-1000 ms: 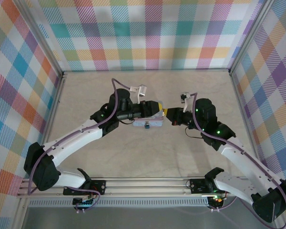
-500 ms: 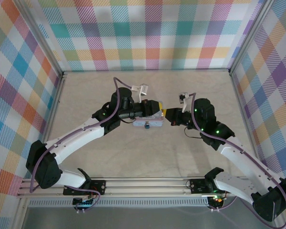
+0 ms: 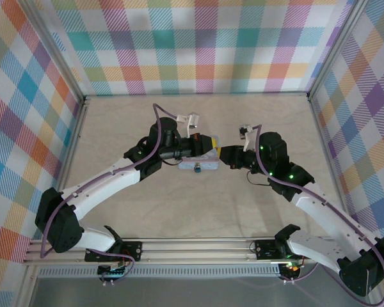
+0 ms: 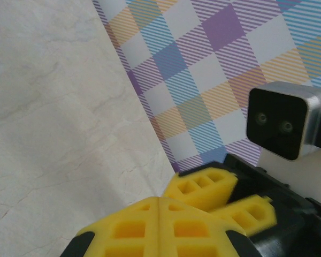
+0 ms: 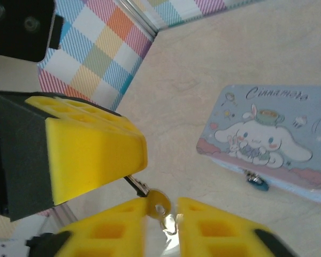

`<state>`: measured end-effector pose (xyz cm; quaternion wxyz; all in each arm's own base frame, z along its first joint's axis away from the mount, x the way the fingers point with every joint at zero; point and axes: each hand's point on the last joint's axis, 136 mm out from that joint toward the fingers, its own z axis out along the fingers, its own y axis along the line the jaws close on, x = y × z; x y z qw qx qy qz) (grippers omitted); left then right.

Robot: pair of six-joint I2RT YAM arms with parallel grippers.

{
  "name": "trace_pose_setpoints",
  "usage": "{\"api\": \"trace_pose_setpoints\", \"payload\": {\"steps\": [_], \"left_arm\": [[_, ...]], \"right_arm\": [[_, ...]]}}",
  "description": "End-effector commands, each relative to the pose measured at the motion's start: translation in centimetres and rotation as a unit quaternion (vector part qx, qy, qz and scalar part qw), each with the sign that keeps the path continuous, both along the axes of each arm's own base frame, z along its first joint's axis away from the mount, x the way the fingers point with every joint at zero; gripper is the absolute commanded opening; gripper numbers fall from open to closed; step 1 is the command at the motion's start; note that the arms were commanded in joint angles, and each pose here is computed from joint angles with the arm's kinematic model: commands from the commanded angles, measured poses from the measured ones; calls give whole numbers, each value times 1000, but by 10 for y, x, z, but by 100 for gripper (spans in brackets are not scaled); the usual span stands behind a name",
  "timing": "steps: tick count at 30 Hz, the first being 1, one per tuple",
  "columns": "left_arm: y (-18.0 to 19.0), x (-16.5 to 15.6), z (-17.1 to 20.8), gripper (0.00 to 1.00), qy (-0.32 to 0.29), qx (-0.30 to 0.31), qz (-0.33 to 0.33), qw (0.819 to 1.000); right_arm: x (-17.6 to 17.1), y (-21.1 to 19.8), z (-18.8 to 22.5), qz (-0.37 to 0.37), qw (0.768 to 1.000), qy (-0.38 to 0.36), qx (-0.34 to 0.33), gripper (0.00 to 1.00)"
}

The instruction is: Unlock a padlock with a key

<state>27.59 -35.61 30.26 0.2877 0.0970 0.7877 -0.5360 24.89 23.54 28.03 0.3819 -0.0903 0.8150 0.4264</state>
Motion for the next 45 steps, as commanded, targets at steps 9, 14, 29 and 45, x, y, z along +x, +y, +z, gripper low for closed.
{"api": "trace_pose_setpoints", "payload": {"steps": [9, 14, 29, 45], "left_arm": [[14, -1, -3, 0, -35, 59, 10, 998], [21, -2, -1, 0, -43, 68, 1, 997], [27, -15, 35, 0, -42, -14, -58, 997], [23, -18, 39, 0, -36, -28, -70, 996]], "right_arm": [[-7, -8, 21, -12, 999, -45, 27, 70], [-8, -2, 21, 4, 998, -37, 47, 65], [-4, 14, 26, 76, 981, -16, 175, 55], [-11, 19, 35, 106, 975, -20, 194, 42]]}}
